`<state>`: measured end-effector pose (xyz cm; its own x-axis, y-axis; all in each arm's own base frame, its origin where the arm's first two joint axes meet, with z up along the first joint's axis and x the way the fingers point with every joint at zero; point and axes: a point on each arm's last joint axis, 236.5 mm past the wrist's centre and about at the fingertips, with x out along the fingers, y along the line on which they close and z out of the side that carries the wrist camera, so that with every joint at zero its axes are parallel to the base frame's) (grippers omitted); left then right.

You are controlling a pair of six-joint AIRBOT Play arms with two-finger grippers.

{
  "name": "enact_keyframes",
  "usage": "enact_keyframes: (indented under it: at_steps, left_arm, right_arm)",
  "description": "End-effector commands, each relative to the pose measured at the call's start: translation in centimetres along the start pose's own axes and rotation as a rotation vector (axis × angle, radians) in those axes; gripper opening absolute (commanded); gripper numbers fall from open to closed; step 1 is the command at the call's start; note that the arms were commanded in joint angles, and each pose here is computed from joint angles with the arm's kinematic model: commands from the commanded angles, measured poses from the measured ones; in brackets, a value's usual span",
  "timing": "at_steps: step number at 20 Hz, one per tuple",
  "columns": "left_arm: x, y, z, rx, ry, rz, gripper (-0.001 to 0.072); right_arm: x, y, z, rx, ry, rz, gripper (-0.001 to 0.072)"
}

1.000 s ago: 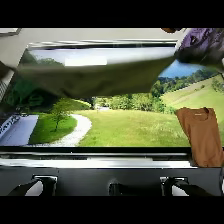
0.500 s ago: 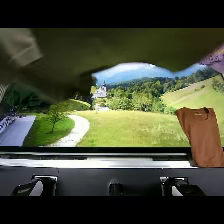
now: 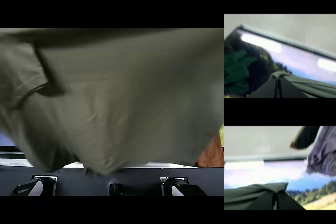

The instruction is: Fold the clothes and pants, and hang the long-sleeved shirts on hangers.

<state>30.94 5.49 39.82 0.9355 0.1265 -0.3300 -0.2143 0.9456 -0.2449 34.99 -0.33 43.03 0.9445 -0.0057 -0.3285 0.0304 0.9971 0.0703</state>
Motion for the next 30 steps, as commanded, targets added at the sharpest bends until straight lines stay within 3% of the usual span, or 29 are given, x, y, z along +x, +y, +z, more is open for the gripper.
enact_keyframes:
  at_steps: [1,6,11,16,23,30]
  left_arm:
    - [10.5,1.7,-6.7,0.044,0.277,0.008,0.0013]
    - [27.0,1.3,-20.9,0.151,0.616,-0.043,0.0013]
    - [36.5,0.5,-30.0,0.221,0.643,-0.044,0.0013]
    - [36.0,1.3,-31.4,0.256,0.701,-0.019,0.0013]
    - [29.4,3.8,-36.5,0.253,1.069,0.032,0.0014]
    - [28.2,4.3,-38.4,0.250,1.165,0.043,0.0015]
  right_arm:
    - [9.7,-0.5,-8.6,0.006,0.315,-0.015,0.0026]
    - [23.8,-1.5,-23.0,0.009,0.670,-0.036,0.0026]
    - [33.1,-2.1,-33.6,0.026,0.794,-0.036,0.0026]
    - [33.2,-2.2,-38.0,0.038,0.917,-0.040,0.0026]
    - [28.3,-2.0,-40.9,0.051,1.160,-0.048,0.0026]
    - [26.9,-1.7,-42.3,0.067,1.248,-0.047,0.0027]
